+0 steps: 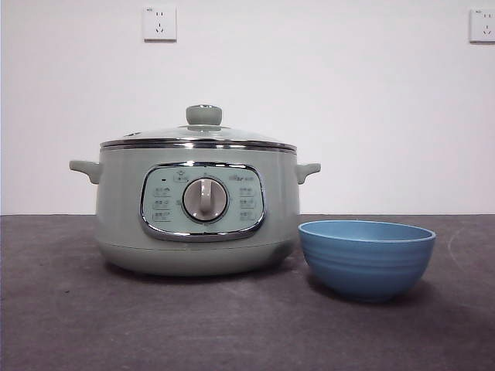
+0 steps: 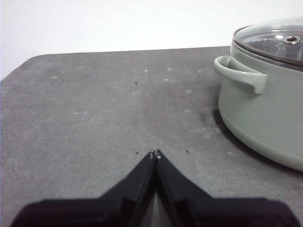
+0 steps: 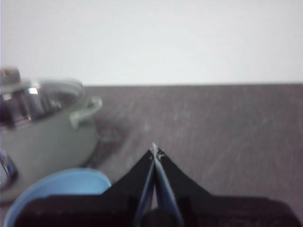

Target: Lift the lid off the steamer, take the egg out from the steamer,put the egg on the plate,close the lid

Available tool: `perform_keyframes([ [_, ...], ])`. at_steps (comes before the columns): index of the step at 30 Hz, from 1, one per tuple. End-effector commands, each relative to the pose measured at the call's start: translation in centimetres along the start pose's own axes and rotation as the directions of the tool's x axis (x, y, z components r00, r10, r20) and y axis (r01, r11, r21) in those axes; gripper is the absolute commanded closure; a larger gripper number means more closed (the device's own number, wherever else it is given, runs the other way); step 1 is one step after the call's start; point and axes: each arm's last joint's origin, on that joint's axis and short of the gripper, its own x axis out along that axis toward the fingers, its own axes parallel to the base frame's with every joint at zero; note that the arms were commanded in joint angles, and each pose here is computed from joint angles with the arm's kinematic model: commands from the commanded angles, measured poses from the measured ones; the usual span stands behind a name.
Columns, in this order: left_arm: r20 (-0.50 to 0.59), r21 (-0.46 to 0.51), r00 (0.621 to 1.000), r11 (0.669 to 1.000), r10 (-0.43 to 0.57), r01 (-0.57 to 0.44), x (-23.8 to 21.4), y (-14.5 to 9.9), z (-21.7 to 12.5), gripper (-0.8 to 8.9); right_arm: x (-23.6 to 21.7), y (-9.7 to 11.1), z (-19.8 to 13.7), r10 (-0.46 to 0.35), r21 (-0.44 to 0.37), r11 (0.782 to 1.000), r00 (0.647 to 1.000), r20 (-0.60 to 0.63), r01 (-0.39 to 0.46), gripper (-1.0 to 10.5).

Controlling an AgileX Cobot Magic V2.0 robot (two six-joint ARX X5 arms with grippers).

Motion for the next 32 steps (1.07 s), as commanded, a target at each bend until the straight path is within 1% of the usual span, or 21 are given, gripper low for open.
perform_keyframes([
  [1, -0.008, -0.006, 1.0, 1.0, 0.003, -0.003, 0.1, 0.0, -0.4, 8.17, 0.1, -0.1, -1.2, -0.004, 0.018, 1.0, 1.0, 0.004, 0.004, 9.5],
  [4, -0.008, -0.006, 1.0, 1.0, 0.003, -0.003, 0.1, 0.0, -0.4, 8.17, 0.2, -0.1, -2.2, -0.005, 0.023, 1.0, 1.0, -0.018, 0.005, 9.5],
  [12, -0.008, -0.006, 1.0, 1.0, 0.003, -0.003, 0.1, 0.0, -0.4, 8.17, 0.0, -0.2, -3.3, -0.009, 0.044, 0.999, 0.991, -0.13, 0.015, 9.5],
  [15, -0.008, -0.006, 1.0, 1.0, 0.003, -0.003, 0.1, 0.0, -0.4, 8.17, 0.0, -0.2, -3.3, -0.007, 0.054, 0.998, 0.992, -0.127, 0.014, 9.5],
  [17, -0.008, -0.006, 1.0, 1.0, 0.004, -0.004, 0.1, 0.0, -0.4, 8.17, 0.0, -0.1, -3.3, -0.007, 0.079, 0.997, 0.992, -0.124, 0.017, 9.5],
  [32, -0.008, -0.006, 1.0, 1.0, 0.003, -0.003, 0.1, 0.0, -0.4, 8.17, 0.0, -0.2, -3.3, -0.008, 0.077, 0.997, 0.992, -0.124, 0.018, 9.5],
])
